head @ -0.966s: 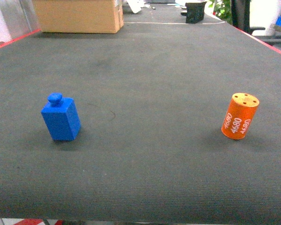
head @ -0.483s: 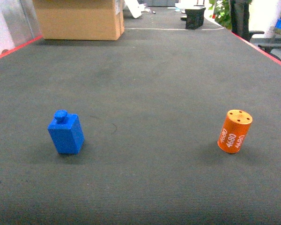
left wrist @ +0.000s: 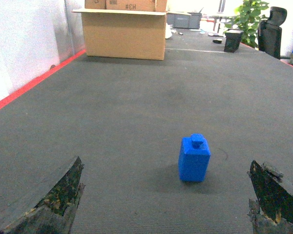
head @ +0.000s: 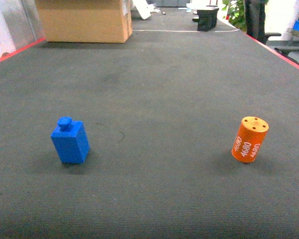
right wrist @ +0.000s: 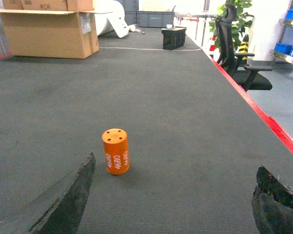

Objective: Sort blue parts and orange caps into right shelf containers

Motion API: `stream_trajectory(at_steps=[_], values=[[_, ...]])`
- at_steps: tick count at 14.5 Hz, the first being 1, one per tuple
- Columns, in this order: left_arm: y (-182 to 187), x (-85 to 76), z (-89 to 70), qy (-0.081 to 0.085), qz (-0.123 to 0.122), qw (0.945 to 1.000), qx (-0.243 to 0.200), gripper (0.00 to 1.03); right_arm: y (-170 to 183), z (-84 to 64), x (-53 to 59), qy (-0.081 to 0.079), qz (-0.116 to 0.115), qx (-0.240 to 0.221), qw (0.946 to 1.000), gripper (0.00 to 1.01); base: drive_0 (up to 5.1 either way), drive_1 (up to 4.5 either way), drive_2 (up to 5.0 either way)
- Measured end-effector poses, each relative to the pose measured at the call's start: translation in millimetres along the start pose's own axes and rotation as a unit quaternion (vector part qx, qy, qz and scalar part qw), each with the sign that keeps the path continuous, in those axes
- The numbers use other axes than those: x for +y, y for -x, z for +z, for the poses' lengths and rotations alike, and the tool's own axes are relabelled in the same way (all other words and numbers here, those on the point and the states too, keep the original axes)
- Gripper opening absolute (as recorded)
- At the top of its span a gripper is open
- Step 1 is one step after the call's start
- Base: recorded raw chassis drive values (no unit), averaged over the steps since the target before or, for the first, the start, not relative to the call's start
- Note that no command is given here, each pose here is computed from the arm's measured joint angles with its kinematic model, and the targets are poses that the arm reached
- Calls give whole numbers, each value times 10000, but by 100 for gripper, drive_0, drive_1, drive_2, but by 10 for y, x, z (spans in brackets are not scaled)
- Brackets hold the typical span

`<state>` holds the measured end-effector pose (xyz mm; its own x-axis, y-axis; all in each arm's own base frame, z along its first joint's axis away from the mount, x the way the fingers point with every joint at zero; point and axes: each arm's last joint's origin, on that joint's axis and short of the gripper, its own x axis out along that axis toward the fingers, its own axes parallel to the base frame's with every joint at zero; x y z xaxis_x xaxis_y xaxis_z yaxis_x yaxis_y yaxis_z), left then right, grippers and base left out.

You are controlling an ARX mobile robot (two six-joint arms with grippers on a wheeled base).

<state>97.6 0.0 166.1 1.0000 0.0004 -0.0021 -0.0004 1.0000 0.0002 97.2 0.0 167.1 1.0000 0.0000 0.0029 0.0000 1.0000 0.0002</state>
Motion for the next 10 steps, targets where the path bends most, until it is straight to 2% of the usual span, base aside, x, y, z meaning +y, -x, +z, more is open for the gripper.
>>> stream_trajectory(at_steps=[10], values=[[0,0,0,0,-2,10000,2,98,0,0,0,0,0,-2,10000,98,0,0,0]])
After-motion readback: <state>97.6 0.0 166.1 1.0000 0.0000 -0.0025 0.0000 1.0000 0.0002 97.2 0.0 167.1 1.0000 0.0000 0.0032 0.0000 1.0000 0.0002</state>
